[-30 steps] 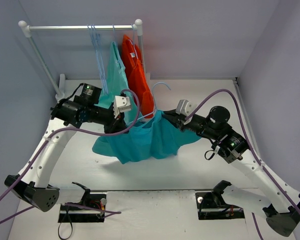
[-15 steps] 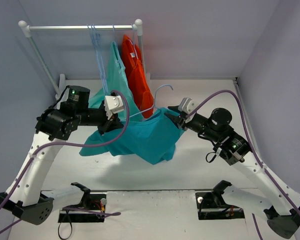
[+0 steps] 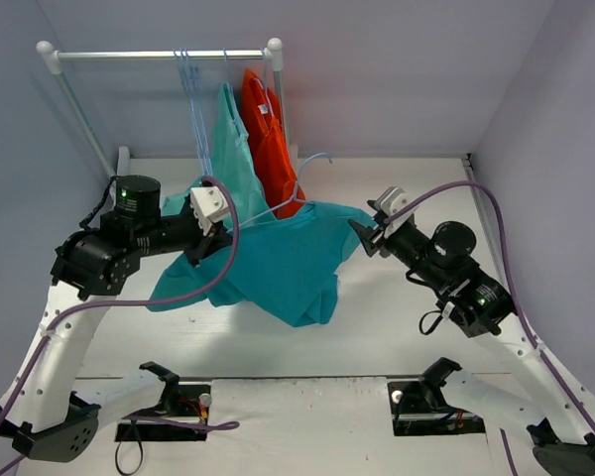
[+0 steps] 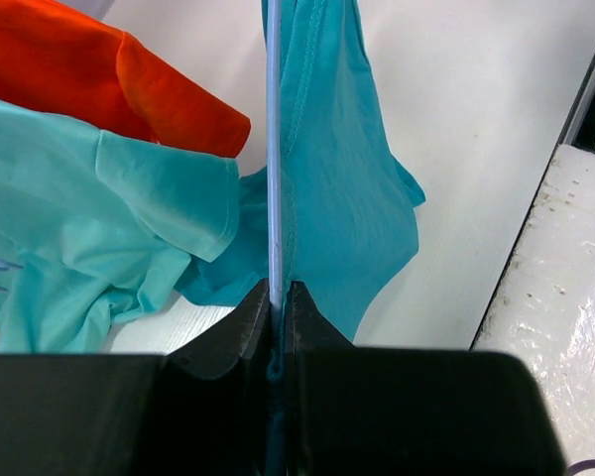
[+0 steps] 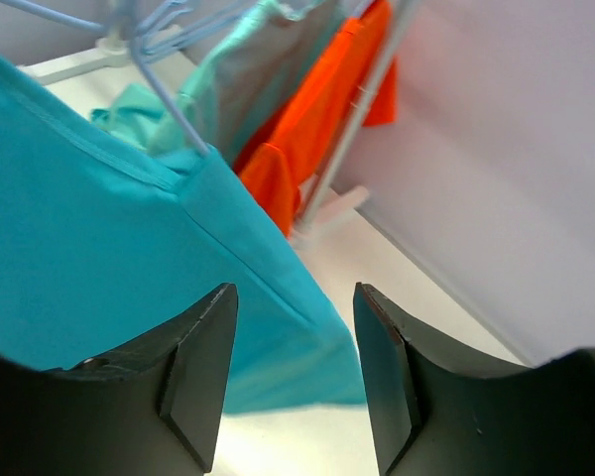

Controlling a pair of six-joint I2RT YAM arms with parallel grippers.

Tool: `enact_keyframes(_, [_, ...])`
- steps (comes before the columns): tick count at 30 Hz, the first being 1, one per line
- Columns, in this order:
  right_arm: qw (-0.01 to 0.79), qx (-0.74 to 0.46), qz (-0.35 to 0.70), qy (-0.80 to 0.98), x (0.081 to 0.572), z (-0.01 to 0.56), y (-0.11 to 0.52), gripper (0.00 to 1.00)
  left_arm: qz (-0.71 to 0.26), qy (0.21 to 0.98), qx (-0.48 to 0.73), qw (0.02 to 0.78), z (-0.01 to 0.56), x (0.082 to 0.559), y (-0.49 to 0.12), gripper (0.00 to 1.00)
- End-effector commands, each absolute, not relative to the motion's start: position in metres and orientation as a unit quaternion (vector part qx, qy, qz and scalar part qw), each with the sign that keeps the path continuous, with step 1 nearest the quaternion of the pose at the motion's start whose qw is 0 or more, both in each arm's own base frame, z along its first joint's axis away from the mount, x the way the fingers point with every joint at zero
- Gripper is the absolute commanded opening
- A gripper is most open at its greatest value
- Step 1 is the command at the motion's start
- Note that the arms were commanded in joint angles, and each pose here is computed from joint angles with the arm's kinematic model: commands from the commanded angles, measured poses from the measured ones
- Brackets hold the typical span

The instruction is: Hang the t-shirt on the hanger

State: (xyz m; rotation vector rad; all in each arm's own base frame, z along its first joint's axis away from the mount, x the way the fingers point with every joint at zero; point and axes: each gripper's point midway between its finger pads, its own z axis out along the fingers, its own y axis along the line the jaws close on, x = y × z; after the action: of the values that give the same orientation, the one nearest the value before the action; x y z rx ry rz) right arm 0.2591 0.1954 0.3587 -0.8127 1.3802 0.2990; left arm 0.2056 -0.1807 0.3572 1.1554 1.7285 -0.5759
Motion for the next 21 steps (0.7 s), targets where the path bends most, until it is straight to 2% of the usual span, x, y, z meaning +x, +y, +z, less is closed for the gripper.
enact_keyframes(1, [0.743, -0.269, 0.108, 0.603, 0.262, 0.418, 0.163, 0.48, -0.240, 0.644, 0.457, 0.565, 0.427, 0.197, -0.182, 0.00])
enact_keyframes(6, [0.771, -0.204, 0.090, 0.596, 0.258, 0.452, 0.137, 0.48, -0.293, 0.604, 0.474, 0.571, 0.455, 0.162, -0.188, 0.00])
enact_keyframes(9, [0.776, -0.196, 0.089, 0.593, 0.255, 0.456, 0.132, 0.48, -0.299, 0.606, 0.463, 0.574, 0.460, 0.156, -0.185, 0.00])
enact_keyframes(14, [0.774, -0.185, 0.081, 0.600, 0.255, 0.449, 0.127, 0.49, -0.262, 0.641, 0.436, 0.576, 0.452, 0.158, -0.168, 0.00])
enact_keyframes(21, [0.768, -0.181, 0.073, 0.611, 0.259, 0.439, 0.125, 0.50, -0.239, 0.721, 0.407, 0.508, 0.396, 0.154, -0.150, 0.00])
